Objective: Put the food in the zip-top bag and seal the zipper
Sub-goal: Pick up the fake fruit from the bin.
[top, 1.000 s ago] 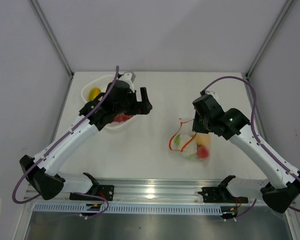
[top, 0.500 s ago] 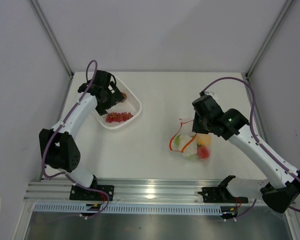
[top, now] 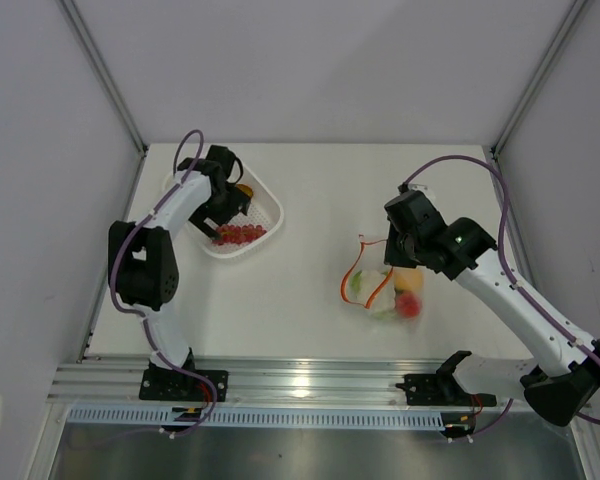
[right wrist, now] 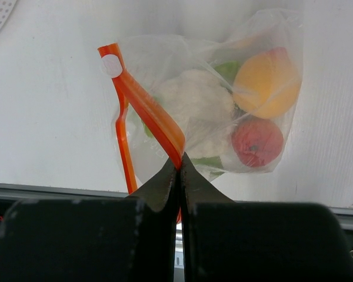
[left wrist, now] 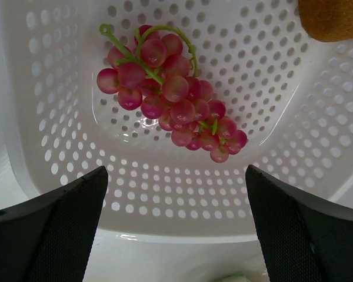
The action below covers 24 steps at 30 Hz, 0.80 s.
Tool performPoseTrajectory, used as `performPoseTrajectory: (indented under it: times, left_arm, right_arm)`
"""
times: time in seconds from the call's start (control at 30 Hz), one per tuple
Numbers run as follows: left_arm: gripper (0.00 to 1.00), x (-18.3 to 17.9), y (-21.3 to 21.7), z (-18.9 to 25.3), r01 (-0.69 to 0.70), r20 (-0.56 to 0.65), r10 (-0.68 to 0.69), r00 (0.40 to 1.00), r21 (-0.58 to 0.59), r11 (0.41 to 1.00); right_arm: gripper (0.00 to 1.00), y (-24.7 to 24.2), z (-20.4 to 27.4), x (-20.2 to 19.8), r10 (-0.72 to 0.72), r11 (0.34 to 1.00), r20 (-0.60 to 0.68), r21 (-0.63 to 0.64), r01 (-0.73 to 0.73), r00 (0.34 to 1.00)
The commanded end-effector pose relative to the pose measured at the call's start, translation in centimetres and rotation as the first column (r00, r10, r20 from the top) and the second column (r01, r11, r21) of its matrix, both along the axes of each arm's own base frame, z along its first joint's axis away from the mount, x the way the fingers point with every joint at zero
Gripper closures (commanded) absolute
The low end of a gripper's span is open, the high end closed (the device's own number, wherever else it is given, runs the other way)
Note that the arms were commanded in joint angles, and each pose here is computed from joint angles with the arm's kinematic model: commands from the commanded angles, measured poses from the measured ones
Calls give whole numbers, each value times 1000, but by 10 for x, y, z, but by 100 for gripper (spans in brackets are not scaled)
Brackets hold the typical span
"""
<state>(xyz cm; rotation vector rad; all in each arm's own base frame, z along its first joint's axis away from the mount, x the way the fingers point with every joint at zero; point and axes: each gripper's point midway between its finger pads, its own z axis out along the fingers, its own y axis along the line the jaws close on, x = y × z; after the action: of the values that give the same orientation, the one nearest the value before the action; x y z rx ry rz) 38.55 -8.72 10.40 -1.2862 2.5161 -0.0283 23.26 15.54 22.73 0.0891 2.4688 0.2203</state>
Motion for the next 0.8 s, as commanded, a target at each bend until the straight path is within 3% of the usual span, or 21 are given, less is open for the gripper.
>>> performPoseTrajectory:
  times: [0.0,0.17,0.33,0.47,0.77]
  left_arm:
    - [0,0,4,3,-103,-5,103,995,-25,994]
    - [1,3,7,-11,-143,-45,141,989,-38,989]
    - [1,6,18,-31,-169,-120,172,978,32,985]
    - [0,9,12,-45,-172,-157,168,973,-9,985]
    - [1,13,15,-49,-191,-167,187,968,-9,982]
  right_arm:
    - [100,0,8,2,4,1000,30,19,-5,1000]
    - [100,-3,10,0,0,1000,37,18,-1,999]
    - [100,-3,9,0,-1,1000,36,20,1,999]
    - [100,-2,9,0,3,1000,38,21,-4,999]
    - [100,-1,7,0,5,1000,38,24,-6,999]
